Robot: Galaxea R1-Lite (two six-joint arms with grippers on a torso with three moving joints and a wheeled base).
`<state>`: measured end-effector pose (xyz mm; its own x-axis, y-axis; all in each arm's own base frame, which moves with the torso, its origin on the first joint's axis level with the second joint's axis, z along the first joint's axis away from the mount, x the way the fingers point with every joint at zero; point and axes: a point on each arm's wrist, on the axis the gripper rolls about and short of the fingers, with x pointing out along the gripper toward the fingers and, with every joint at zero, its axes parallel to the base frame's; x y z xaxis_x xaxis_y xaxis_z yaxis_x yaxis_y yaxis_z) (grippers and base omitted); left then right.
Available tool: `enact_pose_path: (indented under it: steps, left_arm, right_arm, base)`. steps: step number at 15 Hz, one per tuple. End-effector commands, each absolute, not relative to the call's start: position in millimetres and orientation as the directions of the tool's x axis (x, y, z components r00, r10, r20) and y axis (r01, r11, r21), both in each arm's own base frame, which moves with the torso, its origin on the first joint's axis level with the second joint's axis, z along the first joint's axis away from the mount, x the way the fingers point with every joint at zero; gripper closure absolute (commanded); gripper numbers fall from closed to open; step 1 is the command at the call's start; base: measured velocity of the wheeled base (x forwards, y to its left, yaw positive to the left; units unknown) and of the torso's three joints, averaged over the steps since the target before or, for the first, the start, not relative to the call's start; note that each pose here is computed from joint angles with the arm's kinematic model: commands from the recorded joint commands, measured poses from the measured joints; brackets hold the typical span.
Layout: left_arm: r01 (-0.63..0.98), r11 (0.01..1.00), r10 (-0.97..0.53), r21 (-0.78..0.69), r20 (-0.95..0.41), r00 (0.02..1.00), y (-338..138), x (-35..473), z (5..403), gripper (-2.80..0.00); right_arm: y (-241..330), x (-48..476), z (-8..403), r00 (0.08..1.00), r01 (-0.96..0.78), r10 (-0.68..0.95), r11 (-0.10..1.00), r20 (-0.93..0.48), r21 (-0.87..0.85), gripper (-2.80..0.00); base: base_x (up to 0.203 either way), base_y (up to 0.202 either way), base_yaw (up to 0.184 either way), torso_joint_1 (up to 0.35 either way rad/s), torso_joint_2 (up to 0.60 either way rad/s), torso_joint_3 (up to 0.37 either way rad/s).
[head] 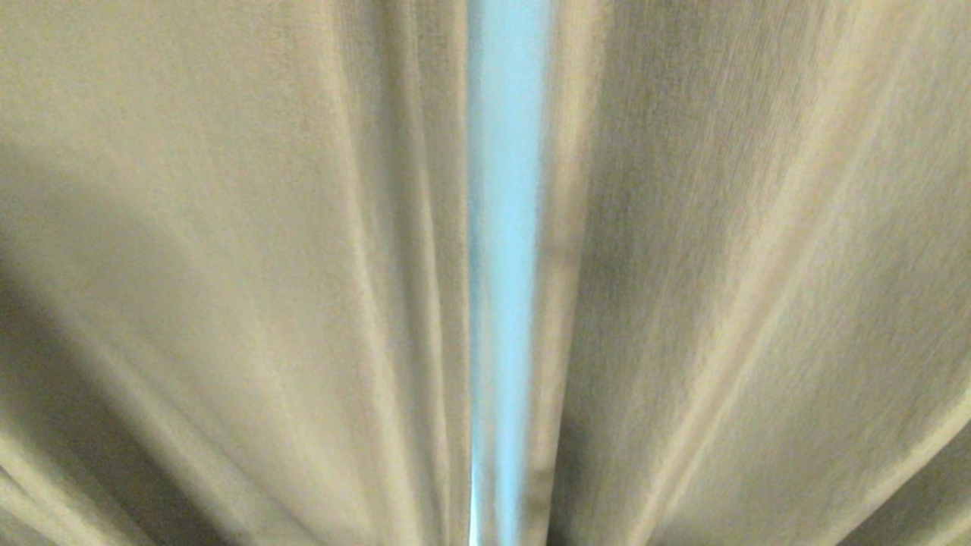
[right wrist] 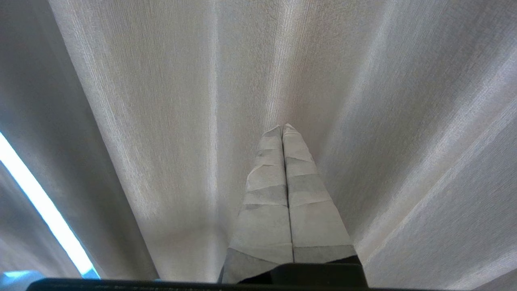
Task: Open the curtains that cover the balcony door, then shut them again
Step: Pull the outer curtains open on both sides
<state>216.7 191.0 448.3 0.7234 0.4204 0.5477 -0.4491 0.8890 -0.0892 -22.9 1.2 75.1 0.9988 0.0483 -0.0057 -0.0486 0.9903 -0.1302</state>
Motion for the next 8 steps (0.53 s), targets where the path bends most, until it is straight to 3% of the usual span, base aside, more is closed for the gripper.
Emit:
enact_pose_path:
  steps: [1, 8]
  left_arm:
    - [-0.492, 0.866, 0.458, -0.093, 0.545, 0.703, 232, 236, 439, 0.0]
    - [-0.629, 0.765, 0.611, -0.138, 0.465, 0.641, 314, 223, 400, 0.0]
  right_arm:
    - [1, -23, 75, 0.999, -0.049, 0.049, 0.99, -0.006, -0.131, 0.0]
    - [1, -23, 75, 0.999, -0.049, 0.049, 0.99, -0.006, -0.131, 0.0]
  base:
    - [0.0, 0.0, 0.0, 0.0, 0.0, 0.0]
    - [0.0, 0.0, 0.0, 0.0, 0.0, 0.0]
